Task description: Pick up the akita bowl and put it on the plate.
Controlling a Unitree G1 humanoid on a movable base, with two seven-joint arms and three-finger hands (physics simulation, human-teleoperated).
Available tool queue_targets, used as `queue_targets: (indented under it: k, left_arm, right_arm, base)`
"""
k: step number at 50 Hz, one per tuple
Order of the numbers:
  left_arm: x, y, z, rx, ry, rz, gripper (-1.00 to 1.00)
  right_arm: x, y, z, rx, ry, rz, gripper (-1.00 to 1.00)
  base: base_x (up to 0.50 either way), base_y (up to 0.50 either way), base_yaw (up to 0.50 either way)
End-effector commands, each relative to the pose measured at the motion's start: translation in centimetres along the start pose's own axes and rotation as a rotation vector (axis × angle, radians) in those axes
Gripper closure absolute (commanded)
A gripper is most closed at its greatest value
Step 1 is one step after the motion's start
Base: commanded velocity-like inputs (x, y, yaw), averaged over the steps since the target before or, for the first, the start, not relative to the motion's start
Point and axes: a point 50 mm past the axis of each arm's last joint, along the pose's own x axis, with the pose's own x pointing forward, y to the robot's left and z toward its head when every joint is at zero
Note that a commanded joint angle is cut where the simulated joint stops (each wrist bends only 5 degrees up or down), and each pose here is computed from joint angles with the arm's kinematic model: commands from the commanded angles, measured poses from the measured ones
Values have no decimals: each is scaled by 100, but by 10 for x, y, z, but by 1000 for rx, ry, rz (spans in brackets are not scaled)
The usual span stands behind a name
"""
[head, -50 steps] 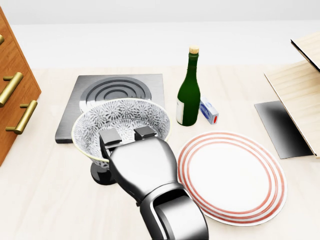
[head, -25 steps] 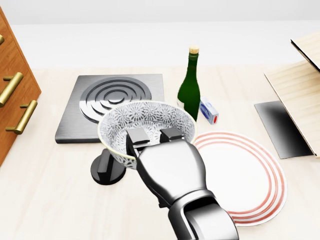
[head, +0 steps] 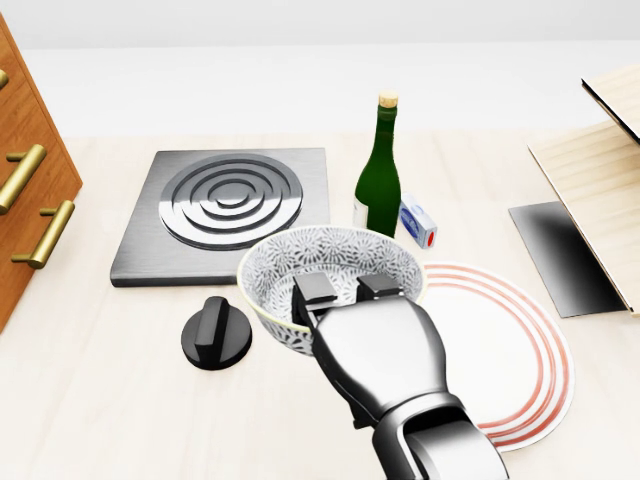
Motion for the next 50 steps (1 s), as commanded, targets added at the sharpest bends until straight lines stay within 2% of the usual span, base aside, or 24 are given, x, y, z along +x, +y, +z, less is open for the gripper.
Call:
queue_targets:
  k: [1,12,16,50]
  left_arm:
    - [0,0,3,-3,-9,2,-100]
    - [1,0,14,-11,-52,4,-100]
    - [1,0,11,-8,-43,4,-100]
    - [1,0,9,-10,-35,13,-100]
  right_arm:
    - [-4,-4,-8,-10,31,-23,100]
    - [-7,-16,-12,-26,61,-78,100]
    - [-8,-18,-14,-28,72,-91,100]
    - [-14,-16,-56,-4,180,-74,100]
  base:
    - [0,0,0]
    - [0,0,0]
    - [0,0,0]
    - [0,0,0]
